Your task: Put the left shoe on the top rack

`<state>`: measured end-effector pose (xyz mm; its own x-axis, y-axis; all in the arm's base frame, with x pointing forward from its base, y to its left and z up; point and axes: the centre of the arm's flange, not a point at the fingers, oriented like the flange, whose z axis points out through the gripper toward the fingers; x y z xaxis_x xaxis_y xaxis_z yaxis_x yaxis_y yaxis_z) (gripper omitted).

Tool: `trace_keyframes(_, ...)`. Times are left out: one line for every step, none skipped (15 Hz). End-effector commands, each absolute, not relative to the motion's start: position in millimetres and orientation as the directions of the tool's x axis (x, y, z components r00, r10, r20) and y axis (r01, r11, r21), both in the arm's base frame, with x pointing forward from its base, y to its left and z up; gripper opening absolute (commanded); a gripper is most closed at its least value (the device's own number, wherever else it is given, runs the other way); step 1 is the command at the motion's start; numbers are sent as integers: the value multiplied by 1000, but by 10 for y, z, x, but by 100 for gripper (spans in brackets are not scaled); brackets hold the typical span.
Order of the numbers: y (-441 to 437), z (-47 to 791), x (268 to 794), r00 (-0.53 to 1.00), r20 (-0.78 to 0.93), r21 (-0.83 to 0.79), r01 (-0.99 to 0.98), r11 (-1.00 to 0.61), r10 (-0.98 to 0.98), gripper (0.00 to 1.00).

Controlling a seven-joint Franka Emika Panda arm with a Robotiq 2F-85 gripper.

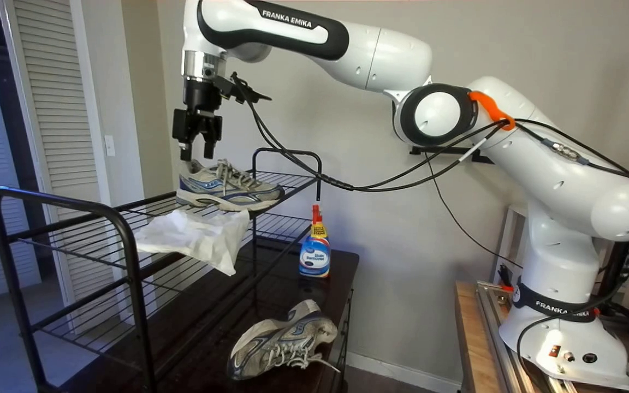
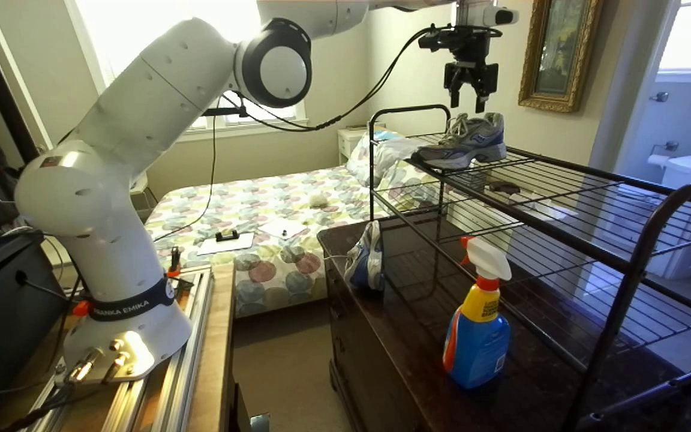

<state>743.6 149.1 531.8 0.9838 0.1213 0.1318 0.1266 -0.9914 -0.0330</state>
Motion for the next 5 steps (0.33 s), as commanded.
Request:
trace_keyframes(1843, 6015, 7327, 970, 219, 12, 105, -994, 105, 100)
trace_keyframes(1665, 5663, 7309, 974, 186, -22, 134, -991, 127, 100)
trace_keyframes(1727, 5789, 7253, 970, 203, -22, 140, -990, 132, 100)
trace_keyframes(1744, 5810, 7239, 970, 204, -22, 142, -990, 135, 100)
trace_keyframes(1729, 5778, 7251, 971, 198, -21, 140, -990, 133, 100)
